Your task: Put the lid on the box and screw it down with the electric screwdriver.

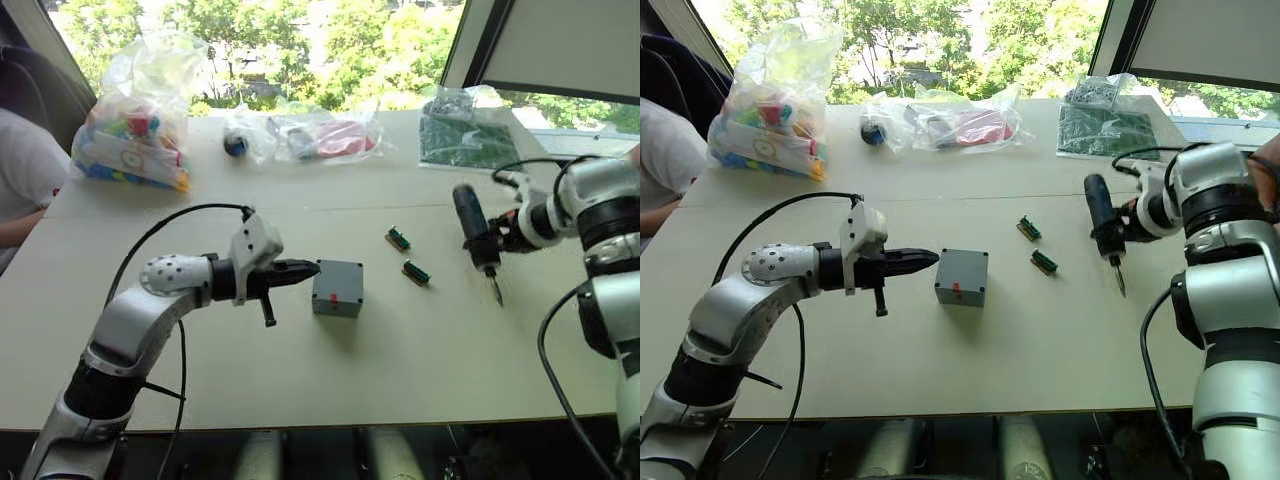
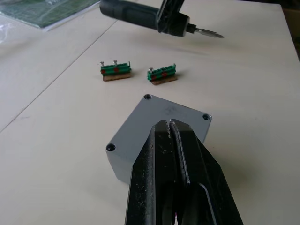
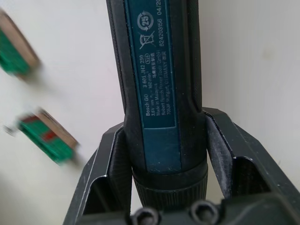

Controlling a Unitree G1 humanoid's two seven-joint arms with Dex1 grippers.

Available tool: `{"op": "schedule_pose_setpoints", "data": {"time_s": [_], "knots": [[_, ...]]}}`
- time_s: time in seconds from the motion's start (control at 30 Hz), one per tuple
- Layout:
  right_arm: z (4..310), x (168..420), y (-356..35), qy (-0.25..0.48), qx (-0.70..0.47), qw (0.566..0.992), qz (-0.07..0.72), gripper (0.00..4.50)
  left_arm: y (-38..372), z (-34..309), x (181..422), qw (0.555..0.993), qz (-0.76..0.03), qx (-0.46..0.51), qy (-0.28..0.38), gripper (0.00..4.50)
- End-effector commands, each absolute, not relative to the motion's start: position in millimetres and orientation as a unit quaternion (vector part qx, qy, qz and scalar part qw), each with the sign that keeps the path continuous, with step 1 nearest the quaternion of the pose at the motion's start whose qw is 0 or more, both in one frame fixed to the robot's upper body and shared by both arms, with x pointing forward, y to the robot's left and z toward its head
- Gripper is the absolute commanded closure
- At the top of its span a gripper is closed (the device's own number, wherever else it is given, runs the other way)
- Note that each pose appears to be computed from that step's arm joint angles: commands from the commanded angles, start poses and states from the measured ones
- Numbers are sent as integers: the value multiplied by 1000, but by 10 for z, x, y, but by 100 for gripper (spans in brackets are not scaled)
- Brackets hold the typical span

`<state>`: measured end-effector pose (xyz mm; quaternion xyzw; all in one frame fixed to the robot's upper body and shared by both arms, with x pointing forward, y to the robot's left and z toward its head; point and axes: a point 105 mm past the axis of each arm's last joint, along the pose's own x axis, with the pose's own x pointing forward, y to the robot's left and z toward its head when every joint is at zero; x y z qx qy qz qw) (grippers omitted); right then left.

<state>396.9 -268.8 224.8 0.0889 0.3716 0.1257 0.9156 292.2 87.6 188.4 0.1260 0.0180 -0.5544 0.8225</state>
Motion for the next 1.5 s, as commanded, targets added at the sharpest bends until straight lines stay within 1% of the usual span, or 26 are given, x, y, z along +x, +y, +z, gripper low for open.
{"op": "schedule_pose_setpoints", "data": {"time_s": [0.03,0.07,0.1,0.17,0.2,0.23,0.33,0.43,0.5,0.57,0.63,0.7,0.9,1.33,1.5], "knots": [[2898,4119,-2562,212,124,952,185,268,925,2087,2957,823,-560,91,-14,450],[3110,4166,-2526,140,140,959,202,268,938,2150,3007,828,-556,74,-21,450],[3382,4192,-2522,33,155,964,213,268,923,2202,3071,832,-550,61,-26,450],[3570,4087,-2454,-84,199,947,236,268,884,2183,3125,831,-554,55,-13,450],[3566,4033,-2410,-108,216,940,242,268,871,2154,3125,828,-558,57,-5,450],[3566,3964,-2332,-155,205,936,241,268,861,2104,3115,823,-564,59,8,450],[3318,3750,-1955,-221,179,923,260,268,784,1999,3129,814,-577,58,30,450],[3043,3594,-1639,-214,176,915,295,268,717,1862,3134,805,-586,79,51,450],[2953,3460,-1467,-208,182,906,321,268,709,1797,3149,805,-584,93,56,450],[2913,3377,-1379,-204,175,903,334,268,731,1794,3173,810,-577,88,54,450],[2801,3263,-1296,-183,160,901,358,268,747,1681,3146,805,-579,109,70,450],[2728,3206,-1258,-170,149,902,369,268,750,1617,3131,802,-580,119,76,450],[2566,3194,-1237,-147,125,906,377,268,687,1444,3147,798,-580,144,85,450],[2341,3172,-1027,-121,100,902,403,268,655,1424,3137,799,-579,140,82,450],[2273,3215,-1039,-119,87,907,394,268,648,1413,3134,800,-577,141,82,450]]}}
